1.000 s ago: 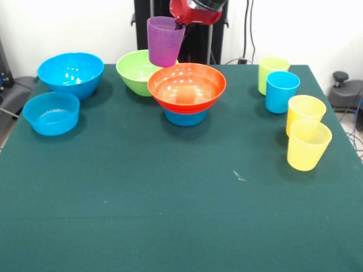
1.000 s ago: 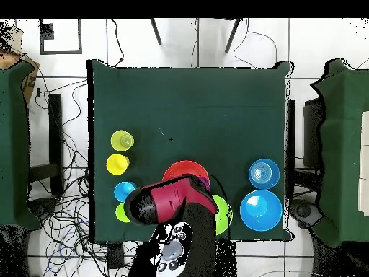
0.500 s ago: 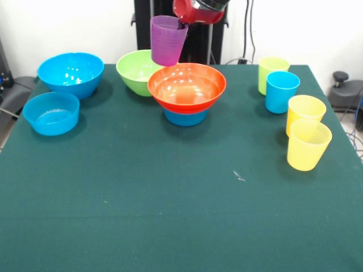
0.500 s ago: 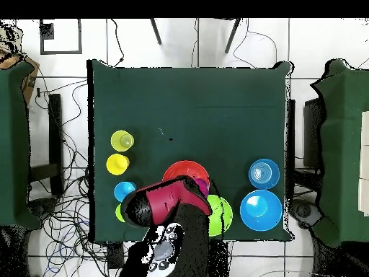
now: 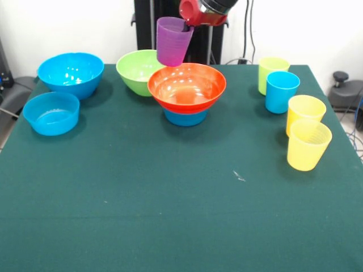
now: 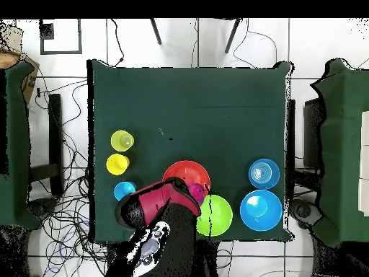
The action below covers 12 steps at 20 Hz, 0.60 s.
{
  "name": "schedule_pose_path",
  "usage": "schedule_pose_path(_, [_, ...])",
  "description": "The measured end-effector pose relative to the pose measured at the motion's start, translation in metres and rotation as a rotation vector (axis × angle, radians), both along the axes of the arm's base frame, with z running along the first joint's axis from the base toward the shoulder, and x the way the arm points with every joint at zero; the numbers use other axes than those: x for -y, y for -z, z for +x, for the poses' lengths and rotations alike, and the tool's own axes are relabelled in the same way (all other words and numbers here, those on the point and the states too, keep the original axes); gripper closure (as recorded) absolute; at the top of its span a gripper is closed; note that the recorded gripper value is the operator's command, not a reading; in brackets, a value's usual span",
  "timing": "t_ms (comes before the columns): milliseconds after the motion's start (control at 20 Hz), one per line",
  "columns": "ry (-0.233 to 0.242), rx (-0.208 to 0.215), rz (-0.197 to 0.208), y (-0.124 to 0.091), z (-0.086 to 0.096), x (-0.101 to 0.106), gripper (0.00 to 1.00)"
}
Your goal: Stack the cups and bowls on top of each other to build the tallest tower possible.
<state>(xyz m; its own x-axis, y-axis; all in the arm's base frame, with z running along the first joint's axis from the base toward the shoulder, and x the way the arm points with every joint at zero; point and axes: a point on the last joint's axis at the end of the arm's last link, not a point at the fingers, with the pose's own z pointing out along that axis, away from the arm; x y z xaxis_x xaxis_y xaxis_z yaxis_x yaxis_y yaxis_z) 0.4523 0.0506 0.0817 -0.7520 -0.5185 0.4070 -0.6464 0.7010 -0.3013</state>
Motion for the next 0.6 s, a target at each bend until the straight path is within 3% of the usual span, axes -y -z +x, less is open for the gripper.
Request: schedule_pose_path(600, [0.044, -0.002, -0.034, 0.016, -0.015, -0.010, 1.00])
